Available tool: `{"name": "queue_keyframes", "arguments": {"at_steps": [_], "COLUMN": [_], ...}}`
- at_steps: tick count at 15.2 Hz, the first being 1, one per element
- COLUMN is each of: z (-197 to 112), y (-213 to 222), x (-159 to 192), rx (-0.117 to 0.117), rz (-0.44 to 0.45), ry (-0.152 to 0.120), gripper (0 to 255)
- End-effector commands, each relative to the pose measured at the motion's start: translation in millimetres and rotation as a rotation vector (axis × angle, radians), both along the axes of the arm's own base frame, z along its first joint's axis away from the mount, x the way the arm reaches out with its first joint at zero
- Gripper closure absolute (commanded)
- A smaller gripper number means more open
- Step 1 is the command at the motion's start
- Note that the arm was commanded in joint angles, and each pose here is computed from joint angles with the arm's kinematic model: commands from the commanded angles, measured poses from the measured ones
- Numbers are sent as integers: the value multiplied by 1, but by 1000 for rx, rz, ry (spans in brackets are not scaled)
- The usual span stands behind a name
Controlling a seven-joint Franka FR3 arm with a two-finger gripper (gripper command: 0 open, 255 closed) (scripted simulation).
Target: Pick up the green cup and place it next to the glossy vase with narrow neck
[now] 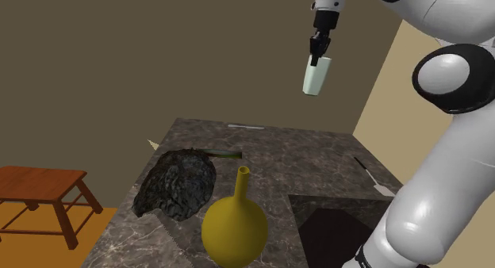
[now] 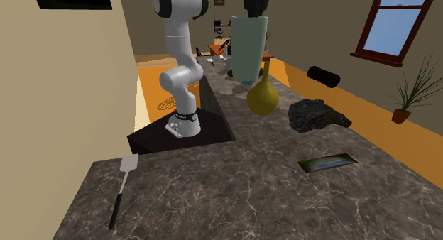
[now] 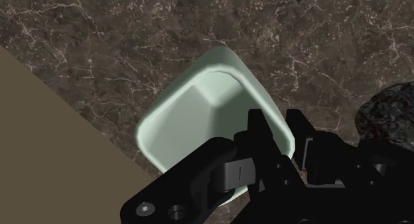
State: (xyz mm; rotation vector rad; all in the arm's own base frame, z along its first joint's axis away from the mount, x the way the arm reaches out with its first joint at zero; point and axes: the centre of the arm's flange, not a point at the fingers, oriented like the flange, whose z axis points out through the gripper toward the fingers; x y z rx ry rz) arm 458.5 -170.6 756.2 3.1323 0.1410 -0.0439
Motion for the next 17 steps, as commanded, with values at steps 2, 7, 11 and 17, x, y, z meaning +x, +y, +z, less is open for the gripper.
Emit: {"name": "queue_keyframes", "arguments": {"at_steps": [2,7,11,17], "z": [0,0,0,0], "y": [41,106,159,238], "x": [-3,-8,-12,-18], "rx": [-1,-1,-1,-1], "rz": [-2,-2,-2,-2], "ry": [0,0,0,0], "gripper": [255,255,255,255]}}
